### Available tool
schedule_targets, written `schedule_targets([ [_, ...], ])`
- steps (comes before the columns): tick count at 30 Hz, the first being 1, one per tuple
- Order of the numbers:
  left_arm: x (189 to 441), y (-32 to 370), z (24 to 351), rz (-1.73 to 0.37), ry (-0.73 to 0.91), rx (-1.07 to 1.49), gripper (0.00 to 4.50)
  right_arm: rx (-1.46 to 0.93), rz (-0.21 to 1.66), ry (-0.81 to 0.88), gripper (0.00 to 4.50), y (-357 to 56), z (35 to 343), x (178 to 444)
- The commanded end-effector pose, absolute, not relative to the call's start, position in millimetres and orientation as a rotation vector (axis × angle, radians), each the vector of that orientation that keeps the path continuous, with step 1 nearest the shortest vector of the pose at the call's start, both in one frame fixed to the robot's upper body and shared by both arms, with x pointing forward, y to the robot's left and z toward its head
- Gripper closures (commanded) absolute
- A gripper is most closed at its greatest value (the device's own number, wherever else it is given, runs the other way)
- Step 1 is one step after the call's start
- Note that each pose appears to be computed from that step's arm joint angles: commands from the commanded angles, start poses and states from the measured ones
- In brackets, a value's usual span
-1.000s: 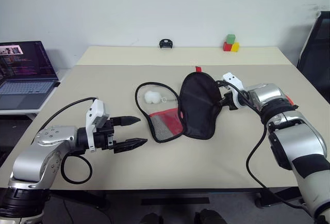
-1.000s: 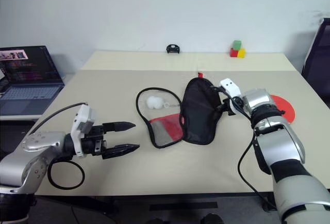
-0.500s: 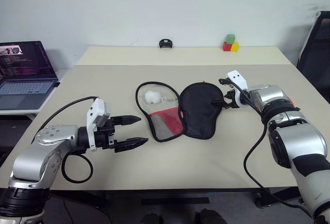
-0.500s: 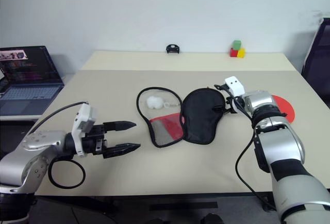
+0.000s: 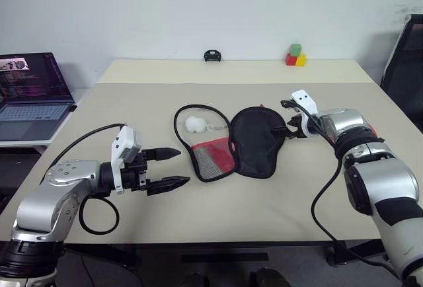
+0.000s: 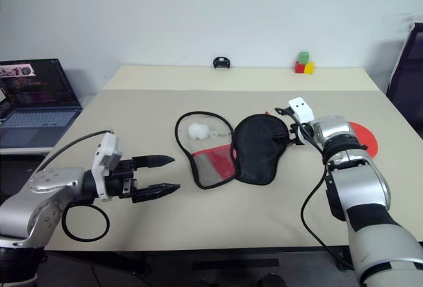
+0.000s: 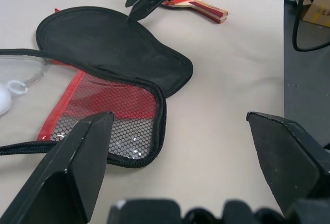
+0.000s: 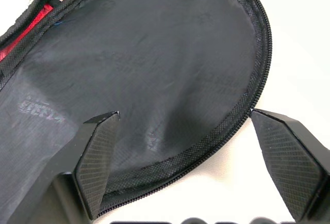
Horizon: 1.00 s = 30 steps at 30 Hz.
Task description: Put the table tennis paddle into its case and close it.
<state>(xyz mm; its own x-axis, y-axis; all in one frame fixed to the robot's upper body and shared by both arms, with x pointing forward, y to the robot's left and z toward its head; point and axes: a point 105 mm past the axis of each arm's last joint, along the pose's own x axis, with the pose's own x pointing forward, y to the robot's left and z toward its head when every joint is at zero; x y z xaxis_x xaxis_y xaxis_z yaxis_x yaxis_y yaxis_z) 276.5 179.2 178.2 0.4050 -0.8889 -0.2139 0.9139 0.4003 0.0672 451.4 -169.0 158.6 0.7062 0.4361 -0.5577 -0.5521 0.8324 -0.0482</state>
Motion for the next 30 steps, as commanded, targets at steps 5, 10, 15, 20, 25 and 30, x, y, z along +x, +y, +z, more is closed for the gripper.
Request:
schedule_targets([
  [5, 282.9, 166.5, 193.0, -1.200, 0.097, 0.192, 0.00, 0.007, 0.373, 0.158, 0.08, -199.3, 195.3, 420.7],
  [10, 285.7, 165.7, 194.6, -1.212, 0.093, 0.195, 0.00, 0.050, 0.327, 0.158, 0.08, -208.9, 197.1, 406.4],
  [15, 286.2, 166.8, 194.2, -1.215, 0.094, 0.195, 0.00, 0.112, 0.361, 0.235, 0.08, -202.5, 184.4, 393.5],
  [20, 286.5, 167.0, 193.8, -1.216, 0.094, 0.192, 0.00, 0.159, 0.455, 0.280, 0.08, -183.4, 179.4, 384.5],
  [25, 286.6, 167.9, 192.4, -1.217, 0.098, 0.191, 0.00, 0.157, 0.444, 0.297, 0.08, -172.1, 166.4, 389.3],
  [30, 286.9, 168.2, 191.7, -1.217, 0.097, 0.190, 0.00, 0.150, 0.390, 0.296, 0.08, -175.2, 156.9, 396.6],
])
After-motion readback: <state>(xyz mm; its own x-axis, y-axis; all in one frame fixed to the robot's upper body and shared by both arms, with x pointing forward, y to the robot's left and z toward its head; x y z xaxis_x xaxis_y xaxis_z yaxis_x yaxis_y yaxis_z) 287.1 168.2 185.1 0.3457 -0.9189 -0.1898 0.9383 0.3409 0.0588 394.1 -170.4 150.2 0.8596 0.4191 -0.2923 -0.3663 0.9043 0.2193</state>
